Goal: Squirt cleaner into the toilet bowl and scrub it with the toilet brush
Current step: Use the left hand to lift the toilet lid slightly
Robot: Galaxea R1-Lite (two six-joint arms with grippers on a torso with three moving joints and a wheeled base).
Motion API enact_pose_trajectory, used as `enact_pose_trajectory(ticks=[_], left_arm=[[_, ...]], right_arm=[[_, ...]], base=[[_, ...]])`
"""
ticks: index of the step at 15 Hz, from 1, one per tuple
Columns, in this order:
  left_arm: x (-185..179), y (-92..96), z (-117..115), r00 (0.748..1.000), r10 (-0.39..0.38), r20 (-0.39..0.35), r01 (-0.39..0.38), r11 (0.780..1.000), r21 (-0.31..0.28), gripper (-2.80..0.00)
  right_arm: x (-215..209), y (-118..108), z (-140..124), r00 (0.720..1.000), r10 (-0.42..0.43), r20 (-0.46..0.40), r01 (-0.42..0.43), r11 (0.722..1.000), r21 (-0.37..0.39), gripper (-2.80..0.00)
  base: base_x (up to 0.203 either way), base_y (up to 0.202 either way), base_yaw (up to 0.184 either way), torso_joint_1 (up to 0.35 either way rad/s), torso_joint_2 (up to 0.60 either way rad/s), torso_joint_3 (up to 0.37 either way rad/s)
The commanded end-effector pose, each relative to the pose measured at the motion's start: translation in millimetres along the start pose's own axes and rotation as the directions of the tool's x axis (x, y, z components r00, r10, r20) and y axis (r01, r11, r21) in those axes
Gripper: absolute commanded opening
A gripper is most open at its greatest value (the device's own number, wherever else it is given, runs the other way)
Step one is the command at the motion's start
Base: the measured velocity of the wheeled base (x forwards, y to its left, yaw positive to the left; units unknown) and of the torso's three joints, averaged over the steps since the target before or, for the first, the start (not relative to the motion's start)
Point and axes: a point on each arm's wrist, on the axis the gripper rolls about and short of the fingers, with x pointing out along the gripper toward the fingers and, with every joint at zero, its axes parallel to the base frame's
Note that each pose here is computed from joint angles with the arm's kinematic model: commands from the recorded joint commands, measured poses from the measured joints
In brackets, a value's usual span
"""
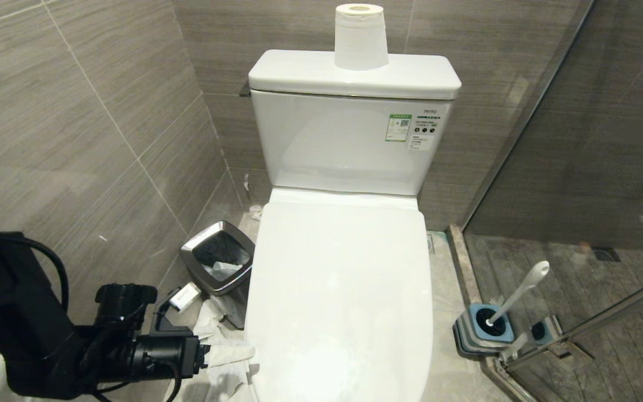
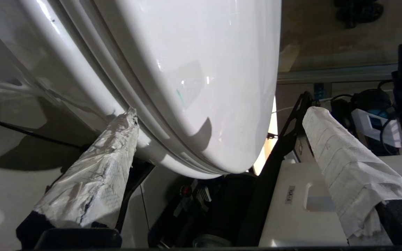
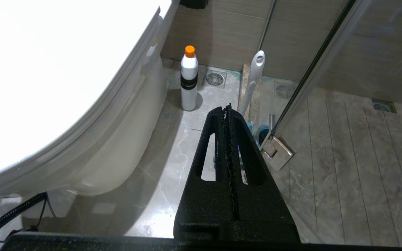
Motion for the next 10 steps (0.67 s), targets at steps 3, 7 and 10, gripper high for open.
enact_pose_trajectory(ticks=[3, 7, 10], left_arm=[[4.3, 1.4, -1.5, 1.000, 0.003, -0.012, -0.003, 1.000, -0.002, 0.00], [10.7, 2.4, -3.1, 0.999, 0.014, -0.029, -0.014, 1.000, -0.003, 0.00], [15.6, 6.4, -3.3, 0.999, 0.014, -0.028, -0.014, 1.000, 0.014, 0.00]], right_arm=[[0.8, 0.1, -3.4, 1.000, 0.001, -0.011, -0.001, 1.000, -0.001, -2.80], [0.8, 0.1, -3.3, 1.000, 0.001, -0.011, -0.001, 1.000, -0.001, -2.80], [0.8, 0.1, -3.3, 1.000, 0.001, -0.011, -0.001, 1.000, 0.000, -2.80]], base=[[0.000, 0.000, 0.000, 0.000, 0.00, 0.000], [0.000, 0.000, 0.000, 0.000, 0.00, 0.000], [0.000, 0.000, 0.000, 0.000, 0.00, 0.000]])
